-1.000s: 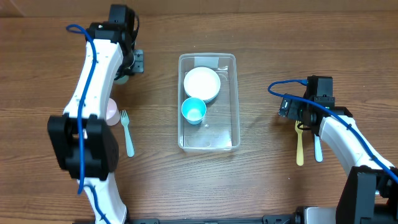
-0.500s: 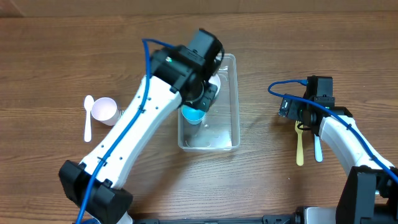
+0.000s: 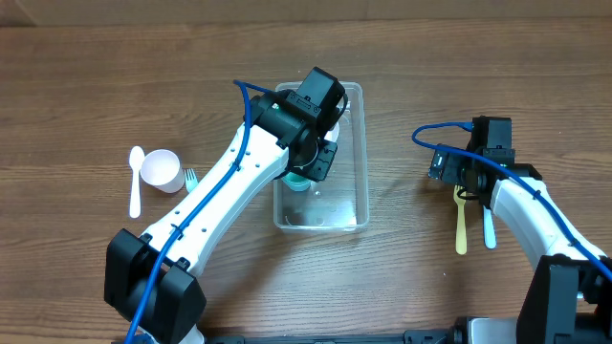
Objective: Pack container
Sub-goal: 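Place the teal cup into the light-blue cup in the container, then move left gripper to the white cup and grasp it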
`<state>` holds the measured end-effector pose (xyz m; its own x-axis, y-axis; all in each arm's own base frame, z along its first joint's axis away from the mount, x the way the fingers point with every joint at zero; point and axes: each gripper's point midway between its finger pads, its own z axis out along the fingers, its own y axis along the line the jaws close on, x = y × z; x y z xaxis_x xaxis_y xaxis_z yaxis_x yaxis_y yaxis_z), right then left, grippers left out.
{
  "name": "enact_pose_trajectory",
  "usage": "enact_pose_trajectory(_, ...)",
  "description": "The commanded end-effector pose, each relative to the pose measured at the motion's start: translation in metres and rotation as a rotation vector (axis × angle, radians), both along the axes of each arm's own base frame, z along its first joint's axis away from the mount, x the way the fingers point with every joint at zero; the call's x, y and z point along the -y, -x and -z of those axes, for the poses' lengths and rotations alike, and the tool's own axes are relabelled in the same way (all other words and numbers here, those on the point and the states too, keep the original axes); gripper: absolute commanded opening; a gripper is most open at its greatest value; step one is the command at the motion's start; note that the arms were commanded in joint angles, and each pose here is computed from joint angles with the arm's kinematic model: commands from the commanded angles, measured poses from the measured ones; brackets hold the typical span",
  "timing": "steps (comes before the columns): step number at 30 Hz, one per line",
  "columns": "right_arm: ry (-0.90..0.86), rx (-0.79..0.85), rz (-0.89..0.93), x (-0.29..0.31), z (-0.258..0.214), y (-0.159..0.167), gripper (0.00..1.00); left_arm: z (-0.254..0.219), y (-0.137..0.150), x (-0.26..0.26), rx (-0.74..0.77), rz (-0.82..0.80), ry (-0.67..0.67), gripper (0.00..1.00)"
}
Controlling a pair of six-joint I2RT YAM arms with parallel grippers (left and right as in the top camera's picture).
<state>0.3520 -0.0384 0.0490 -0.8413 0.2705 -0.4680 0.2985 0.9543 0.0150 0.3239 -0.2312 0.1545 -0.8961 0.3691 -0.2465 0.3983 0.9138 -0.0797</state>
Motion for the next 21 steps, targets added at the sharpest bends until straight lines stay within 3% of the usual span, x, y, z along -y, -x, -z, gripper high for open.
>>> enact_pose_trajectory(1,0.010,0.001,0.008,0.003,0.001,-0.001,1.00,0.001,0.002,0.004,-0.011,0.001,0.016,0.44)
enact_pose_trajectory(5,0.010,0.001,0.008,0.003,0.001,-0.001,1.00,-0.024,-0.007,-0.008,0.052,-0.036,-0.008,0.44)
enact_pose_trajectory(8,0.010,0.001,0.008,0.003,0.001,-0.001,1.00,-0.064,-0.014,-0.060,0.167,-0.213,-0.120,0.43)
enact_pose_trajectory(12,0.010,0.001,0.008,0.003,0.001,-0.001,1.00,-0.100,0.008,-0.136,0.168,-0.480,-0.132,0.43)
enact_pose_trajectory(15,0.010,0.001,0.008,0.003,0.001,-0.001,1.00,-0.102,0.014,-0.177,0.132,-0.602,-0.159,0.43)
enact_pose_trajectory(17,0.009,0.001,0.008,0.003,0.001,-0.001,1.00,-0.091,0.013,-0.206,0.108,-0.687,-0.193,0.37)
enact_pose_trajectory(21,0.010,0.000,0.008,0.003,0.001,-0.001,1.00,-0.047,0.012,-0.246,0.044,-0.808,-0.229,0.34)
